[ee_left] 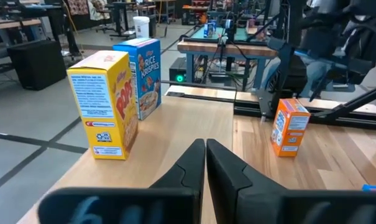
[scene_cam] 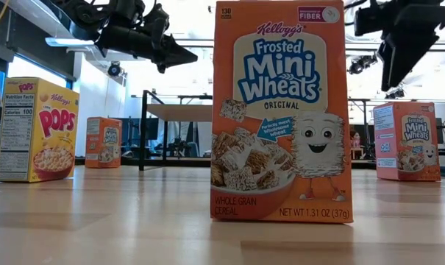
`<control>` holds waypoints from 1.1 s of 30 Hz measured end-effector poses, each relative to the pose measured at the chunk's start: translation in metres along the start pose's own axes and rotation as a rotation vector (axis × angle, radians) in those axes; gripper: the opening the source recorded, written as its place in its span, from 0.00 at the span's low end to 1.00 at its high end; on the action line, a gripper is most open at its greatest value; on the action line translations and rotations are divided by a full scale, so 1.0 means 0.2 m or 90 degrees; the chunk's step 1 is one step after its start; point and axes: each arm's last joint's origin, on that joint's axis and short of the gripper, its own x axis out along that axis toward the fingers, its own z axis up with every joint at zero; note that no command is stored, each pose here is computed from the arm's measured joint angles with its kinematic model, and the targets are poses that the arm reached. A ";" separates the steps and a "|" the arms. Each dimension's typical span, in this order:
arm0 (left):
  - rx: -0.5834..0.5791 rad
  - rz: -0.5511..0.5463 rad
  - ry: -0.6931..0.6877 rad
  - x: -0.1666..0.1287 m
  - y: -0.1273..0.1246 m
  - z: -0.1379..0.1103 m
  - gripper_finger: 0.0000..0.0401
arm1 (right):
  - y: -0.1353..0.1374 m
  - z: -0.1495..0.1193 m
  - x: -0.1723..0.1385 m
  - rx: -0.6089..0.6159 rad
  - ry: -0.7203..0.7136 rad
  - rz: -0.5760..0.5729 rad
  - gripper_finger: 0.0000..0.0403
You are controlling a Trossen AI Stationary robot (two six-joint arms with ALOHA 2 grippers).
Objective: Stack cereal on shelf
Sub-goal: Put the middle right orange cereal box on the shelf
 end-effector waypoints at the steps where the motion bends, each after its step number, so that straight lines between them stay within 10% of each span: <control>1: 0.000 0.000 0.000 0.00 0.00 0.00 0.04 | 0.00 0.00 0.01 -0.002 0.007 0.003 0.70; 16: -0.016 0.000 0.002 0.00 0.00 0.00 0.10 | 0.03 -0.01 0.12 -0.151 0.137 -0.017 0.70; 33: -0.009 -0.021 0.038 0.01 -0.04 -0.03 0.10 | 0.04 0.01 0.18 -0.120 0.165 0.006 0.59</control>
